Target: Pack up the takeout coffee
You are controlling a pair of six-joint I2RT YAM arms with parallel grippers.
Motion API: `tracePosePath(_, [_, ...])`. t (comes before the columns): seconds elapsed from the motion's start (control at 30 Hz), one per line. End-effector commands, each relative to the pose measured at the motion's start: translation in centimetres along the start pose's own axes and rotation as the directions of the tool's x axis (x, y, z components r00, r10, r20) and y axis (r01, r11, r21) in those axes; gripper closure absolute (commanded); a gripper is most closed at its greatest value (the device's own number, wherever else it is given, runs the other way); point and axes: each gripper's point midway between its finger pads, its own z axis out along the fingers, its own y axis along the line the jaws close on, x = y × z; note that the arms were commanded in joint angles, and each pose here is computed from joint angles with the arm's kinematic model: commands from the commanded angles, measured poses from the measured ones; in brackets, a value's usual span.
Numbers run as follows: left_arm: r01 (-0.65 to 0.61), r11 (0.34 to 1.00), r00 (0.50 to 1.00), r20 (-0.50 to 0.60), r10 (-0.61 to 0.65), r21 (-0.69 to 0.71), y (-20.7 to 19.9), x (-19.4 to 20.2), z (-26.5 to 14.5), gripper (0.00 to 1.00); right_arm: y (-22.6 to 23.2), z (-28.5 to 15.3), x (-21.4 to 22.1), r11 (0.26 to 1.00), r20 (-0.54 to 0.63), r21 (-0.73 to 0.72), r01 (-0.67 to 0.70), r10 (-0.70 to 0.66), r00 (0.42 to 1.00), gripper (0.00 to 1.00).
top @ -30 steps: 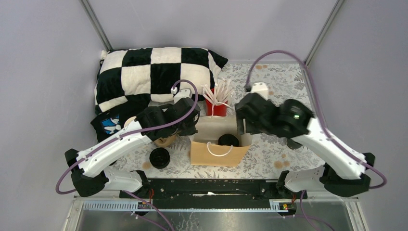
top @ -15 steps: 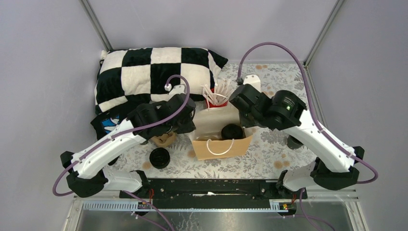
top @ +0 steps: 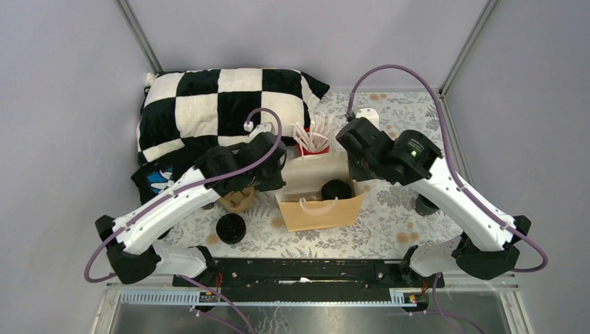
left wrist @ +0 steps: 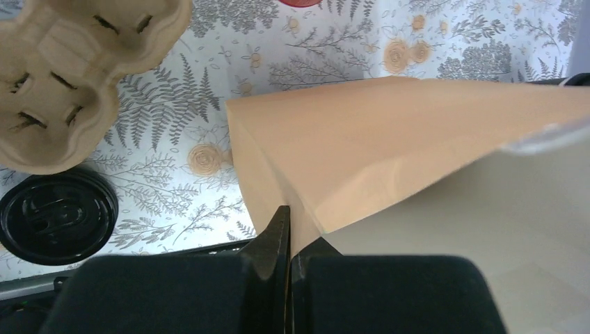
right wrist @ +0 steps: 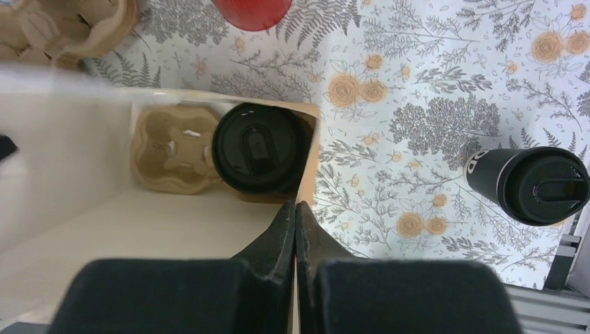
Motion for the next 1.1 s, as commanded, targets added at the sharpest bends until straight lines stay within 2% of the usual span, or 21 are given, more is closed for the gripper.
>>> tracePosePath(0.0, [0.013, 1.000, 0.999, -0.035, -0.013, 0.014, 0.2, 0.1, 1.1, 1.00, -0.2, 0.9, 1.3, 1.000, 0.001, -0.020, 0.021, -0.021, 1.000, 1.00])
tracePosePath(0.13, [-0.031, 1.000, 0.999, -0.022, 0.031, 0.003, -0.1, -0.3, 1.1, 1.00, 0.2, 1.1, 1.8, 0.999, -0.026, -0.032, -0.002, 0.001, 1.000, 1.00])
tracePosePath(0.2, [-0.049, 0.998, 0.998, -0.049, 0.048, -0.028, 0.9, 0.0, 2.1, 1.00, 0.5, 1.8, 2.1, 0.999, -0.027, -0.039, 0.008, -0.010, 1.000, 1.00])
tracePosePath(0.27, [-0.058, 0.997, 0.996, -0.067, 0.054, -0.059, 0.8, -0.5, 1.2, 1.00, 0.7, 1.4, 1.3, 0.999, -0.038, -0.027, 0.032, -0.033, 0.999, 1.00])
tracePosePath(0.37, [-0.080, 0.997, 0.994, 0.079, 0.081, -0.015, -1.4, -3.1, -2.3, 1.00, 0.0, -1.3, -1.2, 1.000, 0.002, 0.000, 0.009, -0.009, 1.000, 1.00])
tracePosePath(0.43, [-0.077, 0.997, 0.990, 0.121, 0.075, 0.010, -0.8, -3.1, -1.8, 1.00, -0.2, -1.1, -1.7, 1.000, 0.053, -0.003, -0.002, 0.002, 0.999, 1.00])
tracePosePath(0.57, [-0.073, 0.996, 0.994, -0.080, 0.068, -0.059, 3.3, 0.8, 3.2, 1.00, 0.5, 3.3, 1.9, 1.000, -0.025, 0.005, 0.020, -0.020, 1.000, 1.00])
tracePosePath(0.63, [-0.111, 0.991, 0.990, -0.100, 0.104, -0.074, 3.3, 0.6, 2.7, 1.00, 1.0, 3.7, 2.5, 1.000, -0.071, 0.005, 0.016, -0.016, 0.997, 1.00])
tracePosePath(0.7, [-0.132, 0.991, 0.989, -0.065, 0.130, -0.030, 2.2, -0.6, 1.7, 1.00, 1.1, 2.7, 1.4, 1.000, -0.056, 0.005, 0.002, -0.001, 0.998, 0.98])
tracePosePath(0.83, [-0.161, 0.986, 0.987, 0.001, 0.161, 0.039, 0.6, -2.4, 0.2, 0.79, 0.2, -0.7, -1.8, 0.999, 0.015, 0.020, -0.029, 0.028, 0.999, 0.70])
tracePosePath(1.0, [-0.224, 0.972, 0.975, 0.004, 0.224, 0.072, 0.4, -2.3, 0.0, 0.53, -0.2, -5.5, -4.9, 0.996, 0.128, -0.082, -0.021, 0.031, 0.991, 0.18])
tracePosePath(1.07, [-0.257, 0.963, 0.966, 0.017, 0.257, 0.081, 0.4, -2.5, -0.4, 0.44, -2.2, -6.3, -6.0, 0.999, 0.199, -0.016, -0.035, 0.038, 0.979, 0.02])
